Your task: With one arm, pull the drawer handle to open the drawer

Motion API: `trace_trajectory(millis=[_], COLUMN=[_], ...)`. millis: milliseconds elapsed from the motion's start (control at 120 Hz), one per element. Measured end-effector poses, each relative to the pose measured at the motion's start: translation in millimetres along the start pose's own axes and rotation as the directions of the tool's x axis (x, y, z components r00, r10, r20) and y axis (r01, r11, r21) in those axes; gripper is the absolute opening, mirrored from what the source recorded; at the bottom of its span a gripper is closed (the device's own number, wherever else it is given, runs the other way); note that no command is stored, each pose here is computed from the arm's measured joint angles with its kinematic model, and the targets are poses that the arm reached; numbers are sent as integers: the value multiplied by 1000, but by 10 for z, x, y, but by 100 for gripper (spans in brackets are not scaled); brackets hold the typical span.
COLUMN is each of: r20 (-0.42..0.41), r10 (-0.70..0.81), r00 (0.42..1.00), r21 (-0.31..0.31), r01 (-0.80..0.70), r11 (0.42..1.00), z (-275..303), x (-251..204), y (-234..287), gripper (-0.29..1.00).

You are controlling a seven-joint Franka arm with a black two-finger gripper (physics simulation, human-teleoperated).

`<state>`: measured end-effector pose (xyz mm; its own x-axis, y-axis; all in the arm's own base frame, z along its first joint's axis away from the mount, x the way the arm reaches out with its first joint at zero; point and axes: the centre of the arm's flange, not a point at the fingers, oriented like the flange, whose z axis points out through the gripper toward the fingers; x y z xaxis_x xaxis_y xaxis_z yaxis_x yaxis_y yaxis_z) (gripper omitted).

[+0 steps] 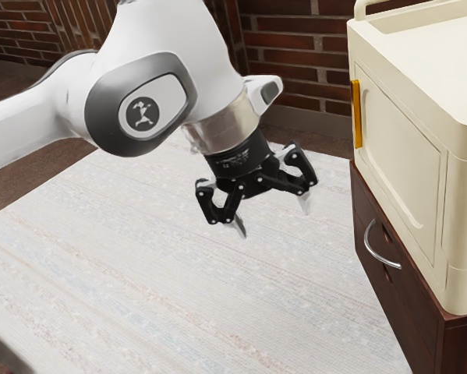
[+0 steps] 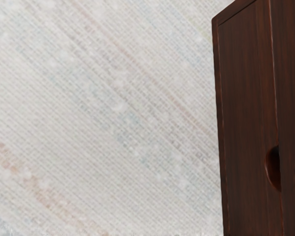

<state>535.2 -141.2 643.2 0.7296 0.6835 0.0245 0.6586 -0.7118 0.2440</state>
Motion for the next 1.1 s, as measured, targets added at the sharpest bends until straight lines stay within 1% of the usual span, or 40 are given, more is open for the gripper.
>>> trace_trajectory(millis=[83, 258, 442, 558, 717, 883, 1100], r20=[-4, -25, -53, -58, -67, -67, -76], r10=[-44, -79, -167, -186, -199, -215, -201], r00=[999, 997, 984, 981, 978, 974, 977], r21=[-27, -107, -167, -214, -287, -316, -326], r01=[44, 76, 156, 170, 172, 184, 166], r11=[999, 991, 973, 962, 942, 931, 931], z=[149, 367, 602, 737, 728, 838, 978], x=[-100, -361, -159, -201, -251, -251, -299], y=[-39, 152, 153, 144, 206, 209, 287], gripper=[70, 70, 70, 70, 70, 70, 70])
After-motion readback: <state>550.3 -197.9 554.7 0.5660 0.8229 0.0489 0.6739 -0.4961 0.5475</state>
